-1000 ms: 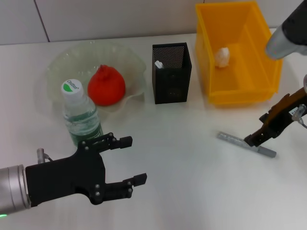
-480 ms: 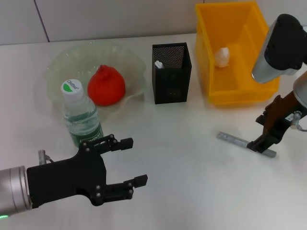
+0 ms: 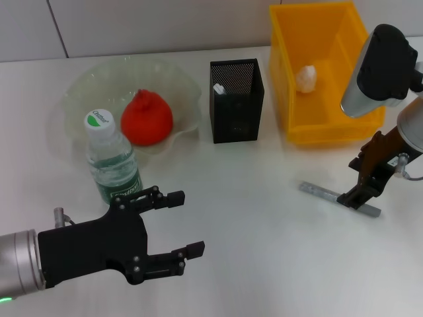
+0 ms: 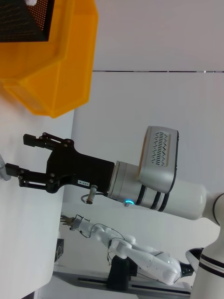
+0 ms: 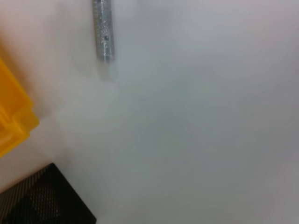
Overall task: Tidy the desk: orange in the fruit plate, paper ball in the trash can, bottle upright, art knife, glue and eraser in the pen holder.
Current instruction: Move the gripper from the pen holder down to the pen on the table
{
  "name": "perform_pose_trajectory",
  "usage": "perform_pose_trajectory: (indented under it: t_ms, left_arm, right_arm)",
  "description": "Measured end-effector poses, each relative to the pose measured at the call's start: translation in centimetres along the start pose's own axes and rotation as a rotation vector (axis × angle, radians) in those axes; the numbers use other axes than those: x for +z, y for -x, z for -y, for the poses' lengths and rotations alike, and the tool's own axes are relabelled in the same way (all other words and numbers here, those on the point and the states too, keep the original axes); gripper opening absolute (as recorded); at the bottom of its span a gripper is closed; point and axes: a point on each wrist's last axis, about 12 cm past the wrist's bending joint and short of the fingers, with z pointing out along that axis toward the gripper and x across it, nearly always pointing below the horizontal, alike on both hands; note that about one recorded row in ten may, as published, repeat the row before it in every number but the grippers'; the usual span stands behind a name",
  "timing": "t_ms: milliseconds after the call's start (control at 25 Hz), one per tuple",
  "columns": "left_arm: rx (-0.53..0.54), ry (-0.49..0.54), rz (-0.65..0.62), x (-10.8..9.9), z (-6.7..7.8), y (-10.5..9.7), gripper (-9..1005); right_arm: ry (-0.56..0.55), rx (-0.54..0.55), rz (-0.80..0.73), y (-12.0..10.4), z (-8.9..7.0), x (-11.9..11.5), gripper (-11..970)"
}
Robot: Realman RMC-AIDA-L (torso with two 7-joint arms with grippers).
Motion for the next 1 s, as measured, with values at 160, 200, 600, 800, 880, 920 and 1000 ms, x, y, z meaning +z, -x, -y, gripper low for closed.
perform_pose_trajectory:
  t_ms: [160, 200, 600, 800, 880, 920, 1000]
  left_arm:
    - [0.001, -0.001, 0.001, 0.0, 0.0, 0.0, 802]
    - [0.002, -0.001, 0.001, 0.0, 0.0, 0.1, 802]
    - [0.005, 0.002, 0.002, 0.0, -0.1, 0.1, 802]
    - [0.013, 0.001, 0.002, 0.2, -0.3, 0.2, 802]
    - [0.014, 0.001, 0.001, 0.2, -0.3, 0.2, 802]
    - [0.015, 0.001, 0.002, 0.2, -0.3, 0.2, 802]
    - [0.015, 0.000, 0.001, 0.2, -0.3, 0.2, 802]
  right_arm:
    - [-0.009, 0.003, 0.007, 0.0, 0.1, 0.1, 728]
    - [-0.015, 0.005, 0.012, 0.0, 0.2, 0.2, 727]
    - [0.009, 0.012, 0.009, 0.3, 0.3, 1.2, 720]
    - [0.003, 0.016, 0.018, 0.5, 0.3, 1.2, 715]
    - [0.002, 0.017, 0.023, 0.6, 0.3, 1.3, 624]
    - [0.000, 0.018, 0.031, 0.6, 0.3, 1.3, 578]
    - [0.004, 0.021, 0.046, 0.8, 0.3, 1.4, 487]
